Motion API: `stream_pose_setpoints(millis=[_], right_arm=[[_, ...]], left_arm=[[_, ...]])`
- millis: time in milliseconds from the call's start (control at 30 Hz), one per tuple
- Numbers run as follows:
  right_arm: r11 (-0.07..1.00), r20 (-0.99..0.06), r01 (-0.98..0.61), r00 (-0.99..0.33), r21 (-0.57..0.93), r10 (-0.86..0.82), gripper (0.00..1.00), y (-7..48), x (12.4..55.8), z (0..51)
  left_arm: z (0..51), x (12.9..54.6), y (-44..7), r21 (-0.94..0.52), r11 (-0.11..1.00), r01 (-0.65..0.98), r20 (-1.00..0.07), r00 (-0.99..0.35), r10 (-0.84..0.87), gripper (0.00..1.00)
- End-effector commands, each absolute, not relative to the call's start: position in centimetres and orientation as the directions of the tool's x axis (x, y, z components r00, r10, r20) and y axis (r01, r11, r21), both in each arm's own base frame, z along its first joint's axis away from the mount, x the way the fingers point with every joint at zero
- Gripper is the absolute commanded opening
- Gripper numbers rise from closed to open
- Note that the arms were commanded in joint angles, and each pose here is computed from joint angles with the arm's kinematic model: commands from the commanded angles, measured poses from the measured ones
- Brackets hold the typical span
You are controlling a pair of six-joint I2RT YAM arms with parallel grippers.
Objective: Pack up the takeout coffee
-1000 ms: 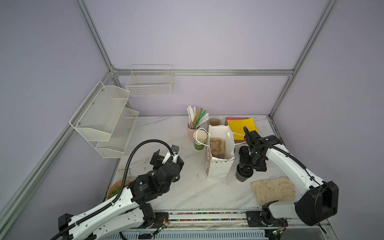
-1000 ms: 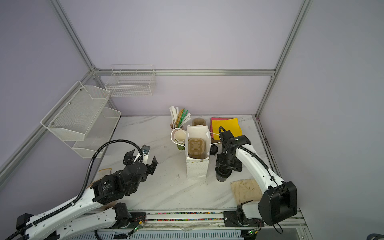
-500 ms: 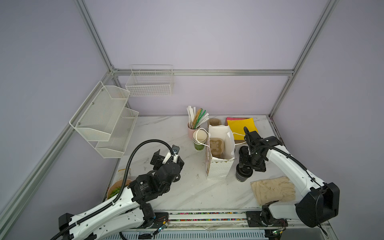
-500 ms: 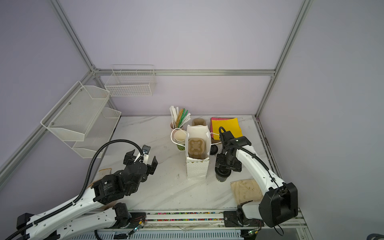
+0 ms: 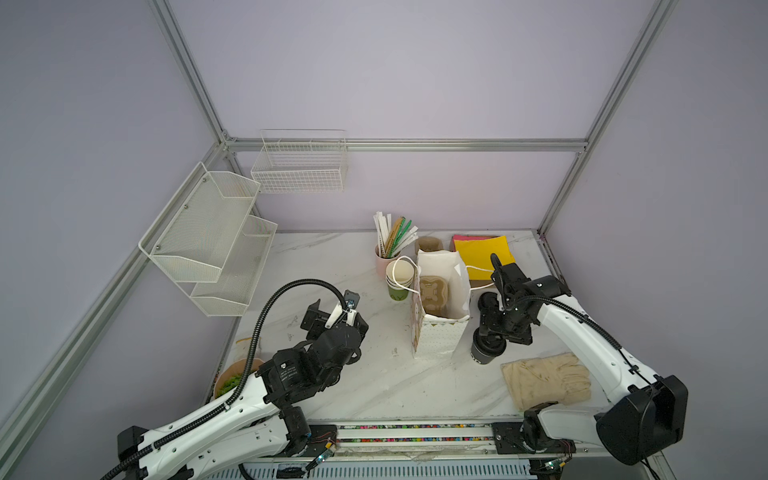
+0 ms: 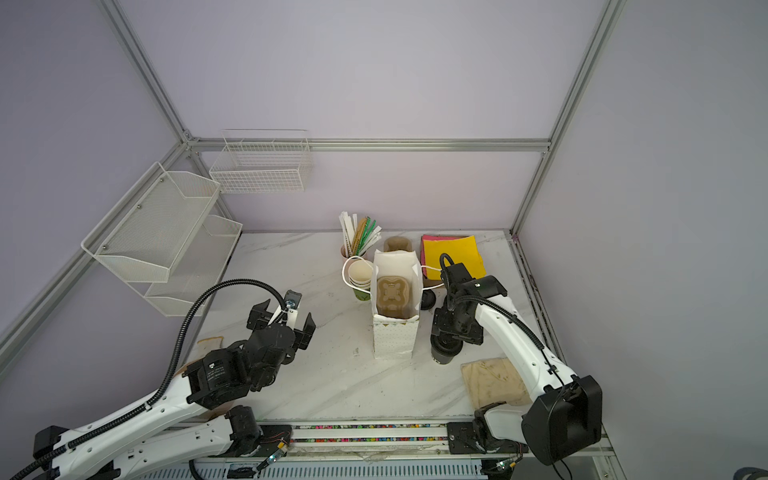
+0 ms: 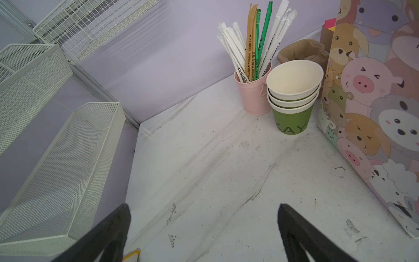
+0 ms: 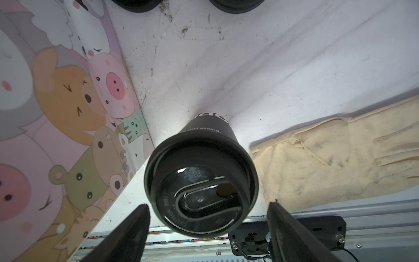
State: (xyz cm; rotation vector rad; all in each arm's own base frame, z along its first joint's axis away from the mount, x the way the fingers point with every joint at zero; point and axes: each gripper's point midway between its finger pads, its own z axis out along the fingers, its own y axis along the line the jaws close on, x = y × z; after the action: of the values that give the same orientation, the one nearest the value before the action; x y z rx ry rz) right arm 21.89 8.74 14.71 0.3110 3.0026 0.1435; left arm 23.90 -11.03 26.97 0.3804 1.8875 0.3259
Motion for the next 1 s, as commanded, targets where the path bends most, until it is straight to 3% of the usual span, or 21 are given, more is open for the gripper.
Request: stream_pose_setpoints(millis=[0, 533, 967], right_arm=[[0.978, -0.079, 0.183, -0.978, 0.1, 0.191, 0.81, 8.9, 20.7, 13.9], [0.981, -0.173, 0.188, -0.965, 0.055, 0.195, 0.85, 8.8, 22.1, 16.6], [0.982, -0.131, 0.182, -0.973, 0.057, 0.188, 0.86, 9.0, 21.2, 14.6]], left_arm=[[26.3, 23.9, -11.0, 0.406, 0.908, 0.105, -0.848, -0.328, 0.418, 1.0], [26.2, 23.9, -10.9, 0.41, 0.906, 0.106, -0.845, -0.331, 0.421, 1.0], [26.1, 24.0, -11.0, 0.411, 0.905, 0.108, -0.843, -0.332, 0.423, 1.0]])
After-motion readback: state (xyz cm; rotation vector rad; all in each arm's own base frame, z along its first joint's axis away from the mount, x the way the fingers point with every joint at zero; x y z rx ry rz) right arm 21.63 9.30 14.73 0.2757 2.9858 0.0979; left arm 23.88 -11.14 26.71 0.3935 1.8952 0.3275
